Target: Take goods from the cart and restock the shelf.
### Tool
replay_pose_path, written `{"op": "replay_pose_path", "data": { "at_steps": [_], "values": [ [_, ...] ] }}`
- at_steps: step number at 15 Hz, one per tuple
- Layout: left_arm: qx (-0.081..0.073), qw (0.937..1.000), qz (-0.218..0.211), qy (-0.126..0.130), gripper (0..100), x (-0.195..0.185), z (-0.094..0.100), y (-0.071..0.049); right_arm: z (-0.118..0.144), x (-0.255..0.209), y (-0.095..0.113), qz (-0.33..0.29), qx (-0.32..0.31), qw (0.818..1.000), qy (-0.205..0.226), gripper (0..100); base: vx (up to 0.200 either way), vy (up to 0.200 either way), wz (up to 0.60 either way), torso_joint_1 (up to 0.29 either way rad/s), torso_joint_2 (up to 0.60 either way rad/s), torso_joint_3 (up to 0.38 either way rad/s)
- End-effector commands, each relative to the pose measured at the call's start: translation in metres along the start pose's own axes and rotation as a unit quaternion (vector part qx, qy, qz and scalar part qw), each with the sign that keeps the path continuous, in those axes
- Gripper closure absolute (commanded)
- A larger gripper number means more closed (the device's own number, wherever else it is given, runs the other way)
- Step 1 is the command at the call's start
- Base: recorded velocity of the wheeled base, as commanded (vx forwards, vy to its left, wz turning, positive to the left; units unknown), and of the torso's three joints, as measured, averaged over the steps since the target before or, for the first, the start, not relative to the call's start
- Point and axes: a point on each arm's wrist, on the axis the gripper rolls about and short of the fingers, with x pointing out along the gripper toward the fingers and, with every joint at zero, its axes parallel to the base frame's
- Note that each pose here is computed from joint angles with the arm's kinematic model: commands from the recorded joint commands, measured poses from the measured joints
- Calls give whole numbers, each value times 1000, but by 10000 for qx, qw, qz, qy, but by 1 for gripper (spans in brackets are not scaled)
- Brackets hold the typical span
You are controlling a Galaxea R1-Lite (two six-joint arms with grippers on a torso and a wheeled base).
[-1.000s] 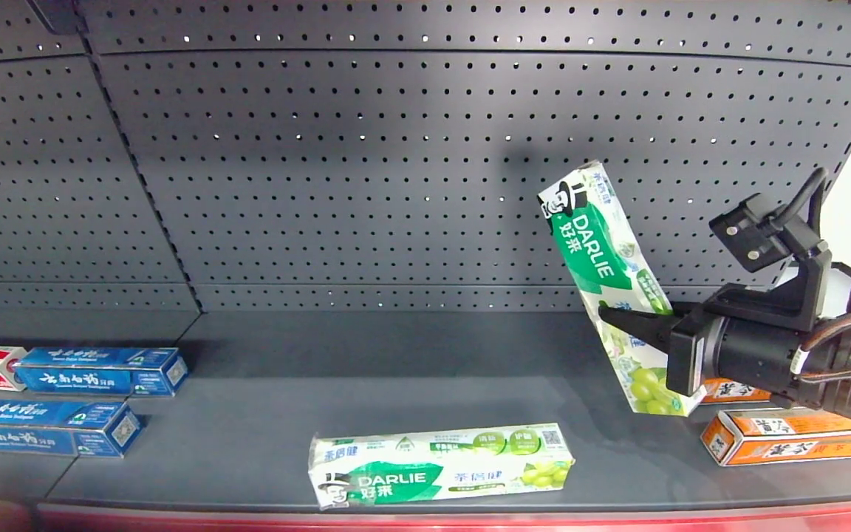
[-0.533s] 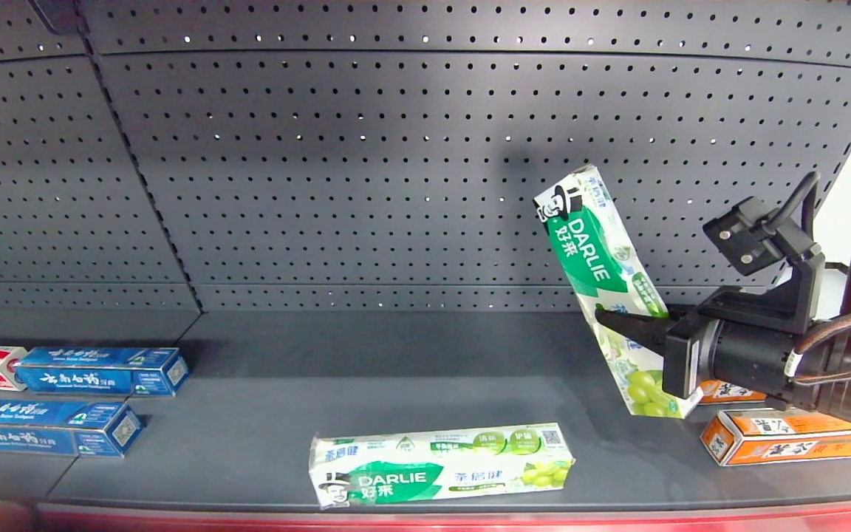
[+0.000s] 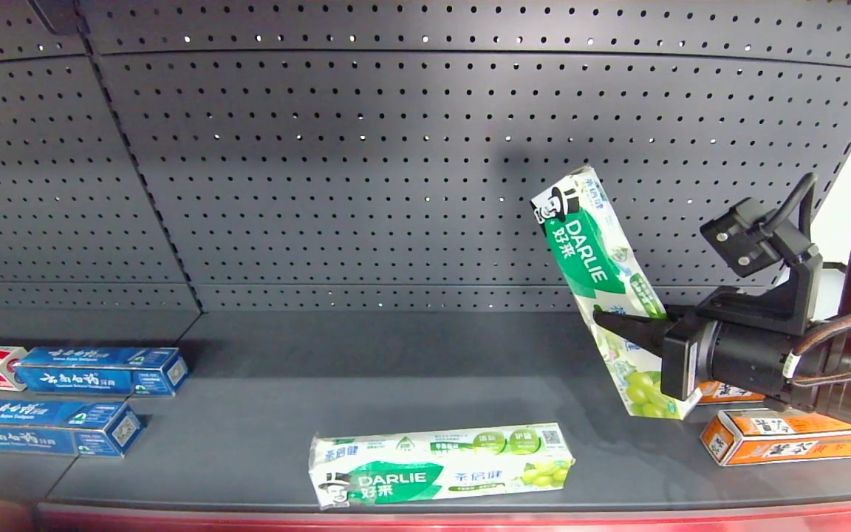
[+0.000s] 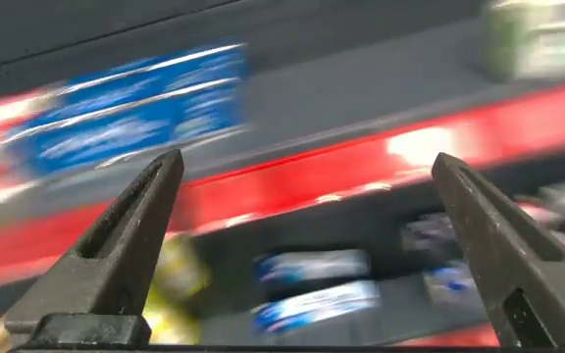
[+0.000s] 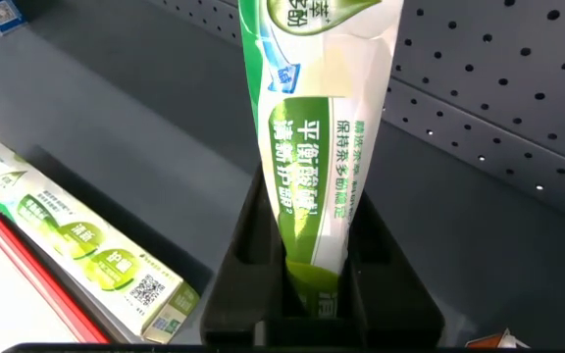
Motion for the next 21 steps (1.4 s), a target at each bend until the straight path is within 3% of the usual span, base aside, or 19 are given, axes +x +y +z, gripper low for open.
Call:
{"op": "replay_pose_path", "data": {
  "at_steps": [1, 3, 5, 6, 8, 9, 10, 13, 14, 15, 16, 18, 20, 21],
  "values": [
    [-41, 10000, 12, -5, 0, 0, 0, 0, 0, -1, 0, 1, -3, 10000, -15, 100, 0, 0, 0, 0, 0, 0],
    [-155, 9951, 964, 150, 0, -1, 0, 4, 0, -3, -1, -22, -22, 10000, -29, 100, 0, 0, 0, 0, 0, 0],
    [-223, 9926, 1184, 171, 0, -1, 0, 5, -1, -4, -1, -29, -20, 10000, -21, 100, 0, 0, 0, 0, 0, 0],
    [-223, 9884, 1486, 213, 0, -1, 0, 7, 0, -3, -1, -32, -31, 10000, -59, 100, 0, 0, 0, 0, 0, 0],
    [-200, 9915, 1277, 174, 0, -1, 0, 6, 1, -3, -1, -17, -34, 10000, -75, 100, 0, 0, 0, 0, 0, 0],
    [-208, 9962, 839, 108, 0, 0, 0, 4, 0, -2, 0, -9, -34, 10000, -53, 100, 0, 0, 0, 0, 0, 0],
    [-243, 9996, 115, -19, 0, 0, 1, 1, -1, -1, 0, 0, -34, 10000, -38, 100, 0, 0, 0, 0, 0, 0],
    [-393, 9987, -330, -55, 0, 0, 1, -1, -1, 0, 1, 23, -38, 10000, -31, 100, 0, 0, 0, 0, 0, 0],
    [-409, 9986, -330, -55, 0, 0, 1, -1, -2, -1, 1, 16, -35, 10000, -16, 100, 0, 0, 0, 0, 0, 0],
    [-400, 9992, 35, -10, 0, 0, 1, 0, -2, -1, 1, 16, -35, 10000, -16, 100, 0, 0, 0, 0, 0, 0],
    [-415, 9969, 665, 81, 0, 0, 0, 3, -2, -1, 1, 9, -35, 10000, -15, 100, 0, 0, 0, 0, 0, 0],
    [-474, 9878, 1472, 196, 0, -1, -1, 6, -2, -1, 1, 8, -35, 10000, -23, 100, 0, 0, 0, 0, 0, 0],
    [-481, 9858, 1592, 219, 0, -2, -1, 7, 0, -1, 1, 6, -39, 10000, -53, 100, 0, 0, 0, 0, 0, 0],
    [-422, 9912, 1247, 164, 0, -1, -1, 5, 0, 0, 1, 44, -41, 10000, -55, 100, 0, 0, 0, 0, 0, 0]
  ]
}}
